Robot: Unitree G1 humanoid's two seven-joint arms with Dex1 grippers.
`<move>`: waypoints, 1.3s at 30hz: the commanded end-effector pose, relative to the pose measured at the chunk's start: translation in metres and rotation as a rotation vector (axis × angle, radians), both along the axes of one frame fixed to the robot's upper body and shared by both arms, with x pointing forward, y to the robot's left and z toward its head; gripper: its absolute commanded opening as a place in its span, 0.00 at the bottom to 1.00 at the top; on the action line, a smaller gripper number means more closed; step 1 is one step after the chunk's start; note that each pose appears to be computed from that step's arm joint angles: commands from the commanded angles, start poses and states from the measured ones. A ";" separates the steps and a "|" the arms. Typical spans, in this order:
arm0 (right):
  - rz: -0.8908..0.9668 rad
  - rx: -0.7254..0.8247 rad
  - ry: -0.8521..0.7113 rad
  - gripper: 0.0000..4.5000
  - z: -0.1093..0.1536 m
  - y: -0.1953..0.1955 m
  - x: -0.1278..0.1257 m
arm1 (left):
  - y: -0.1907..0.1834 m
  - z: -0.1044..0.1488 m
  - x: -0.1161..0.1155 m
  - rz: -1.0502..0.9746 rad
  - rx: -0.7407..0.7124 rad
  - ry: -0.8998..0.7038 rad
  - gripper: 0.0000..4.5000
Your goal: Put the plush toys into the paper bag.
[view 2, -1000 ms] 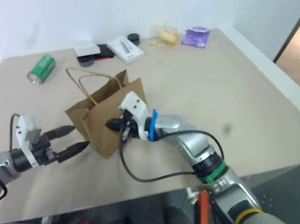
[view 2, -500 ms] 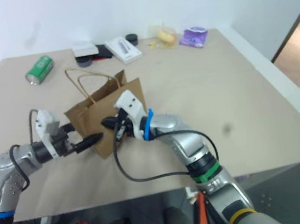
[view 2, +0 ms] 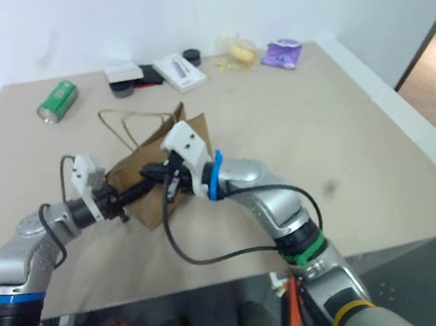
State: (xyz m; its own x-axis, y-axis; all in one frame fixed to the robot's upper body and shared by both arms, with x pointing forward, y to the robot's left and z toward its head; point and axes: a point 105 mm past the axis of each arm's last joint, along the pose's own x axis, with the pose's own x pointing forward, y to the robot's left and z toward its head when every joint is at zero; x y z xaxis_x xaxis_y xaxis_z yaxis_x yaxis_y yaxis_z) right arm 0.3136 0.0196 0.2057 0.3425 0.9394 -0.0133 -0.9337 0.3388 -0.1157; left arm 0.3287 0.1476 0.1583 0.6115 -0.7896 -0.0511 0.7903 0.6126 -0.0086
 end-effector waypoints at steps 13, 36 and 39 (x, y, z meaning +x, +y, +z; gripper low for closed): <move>0.173 -0.079 0.097 0.77 0.077 -0.187 -0.054 | -0.006 0.028 -0.024 -0.262 -0.016 -0.020 0.00; 0.139 -0.226 0.088 1.00 0.081 -0.218 -0.049 | -0.020 0.015 -0.055 -0.482 0.120 0.014 0.44; 0.149 -0.219 0.086 1.00 0.084 -0.216 -0.051 | -0.012 0.032 -0.061 -0.456 0.084 0.014 0.75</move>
State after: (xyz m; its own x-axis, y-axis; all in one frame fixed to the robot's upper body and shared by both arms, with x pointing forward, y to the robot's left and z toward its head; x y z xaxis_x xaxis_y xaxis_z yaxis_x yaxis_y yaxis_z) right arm 0.2690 -0.2003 0.2770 0.2063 0.9436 -0.2589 -0.9785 0.2011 -0.0467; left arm 0.2738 0.1296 0.1669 0.1831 -0.9683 -0.1701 0.9816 0.1897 -0.0235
